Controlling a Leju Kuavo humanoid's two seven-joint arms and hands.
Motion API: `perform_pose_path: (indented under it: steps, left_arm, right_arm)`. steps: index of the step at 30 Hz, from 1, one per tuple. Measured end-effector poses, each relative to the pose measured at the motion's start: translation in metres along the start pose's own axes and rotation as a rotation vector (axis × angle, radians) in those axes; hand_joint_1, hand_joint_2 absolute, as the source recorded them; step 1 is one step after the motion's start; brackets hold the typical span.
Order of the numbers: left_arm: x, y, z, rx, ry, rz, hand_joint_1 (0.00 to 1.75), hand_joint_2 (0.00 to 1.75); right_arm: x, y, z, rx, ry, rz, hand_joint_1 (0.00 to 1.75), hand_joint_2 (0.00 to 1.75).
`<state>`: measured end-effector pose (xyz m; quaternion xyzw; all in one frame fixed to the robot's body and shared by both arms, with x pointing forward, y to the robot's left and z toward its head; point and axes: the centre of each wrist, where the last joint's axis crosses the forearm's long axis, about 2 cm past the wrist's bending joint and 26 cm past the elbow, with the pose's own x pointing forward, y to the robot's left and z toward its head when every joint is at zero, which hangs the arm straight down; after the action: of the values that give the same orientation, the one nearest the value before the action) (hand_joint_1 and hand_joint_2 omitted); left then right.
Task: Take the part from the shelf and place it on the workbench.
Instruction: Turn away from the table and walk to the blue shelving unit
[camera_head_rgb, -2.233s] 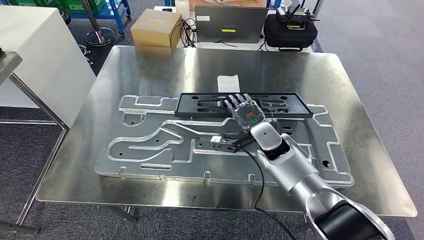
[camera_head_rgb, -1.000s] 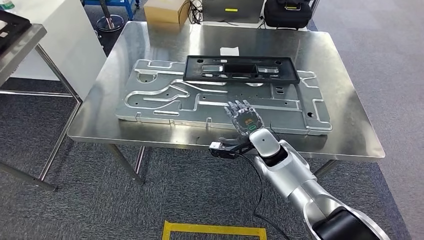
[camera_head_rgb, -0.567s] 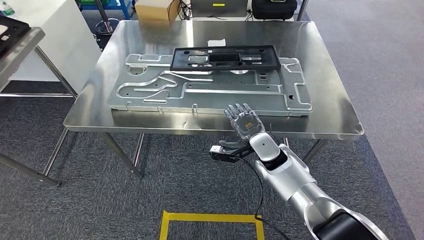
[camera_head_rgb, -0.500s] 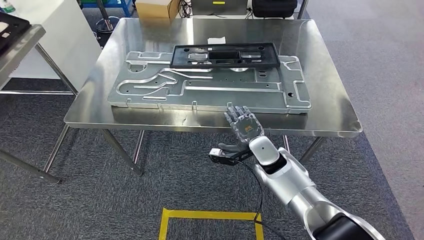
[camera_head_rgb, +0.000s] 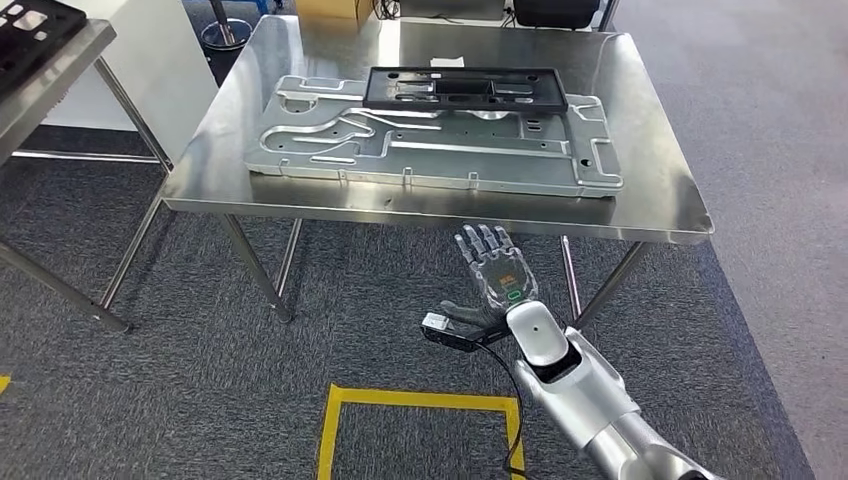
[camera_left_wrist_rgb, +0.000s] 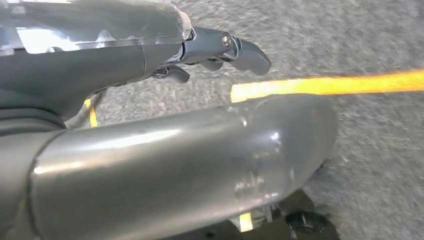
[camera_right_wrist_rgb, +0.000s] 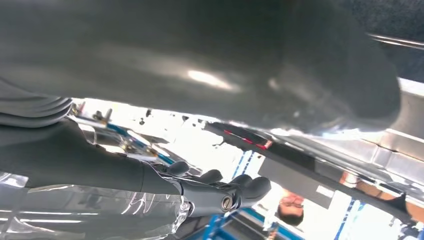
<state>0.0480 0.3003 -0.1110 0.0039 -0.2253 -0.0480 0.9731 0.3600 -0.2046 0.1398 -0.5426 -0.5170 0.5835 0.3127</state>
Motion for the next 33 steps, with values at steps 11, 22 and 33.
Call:
perform_pose_path:
  steps: [11,22,33]
  left_arm:
    - [-0.011,-0.004,0.004,0.037,0.008,0.085,0.00,0.00]
    - [-0.017,-0.008,0.006,0.079,0.007,0.171,0.00,0.00]
    - [-0.018,-0.017,0.007,0.083,0.012,0.211,0.00,0.00]
  right_arm:
    - [0.005,0.021,0.110,-0.175,0.169,-0.270,0.00,0.00]
    - [-0.016,0.112,0.243,-0.066,0.460,-1.018,0.00,0.00]
    - [0.016,0.182,0.373,0.239,1.318,-1.326,0.00,0.00]
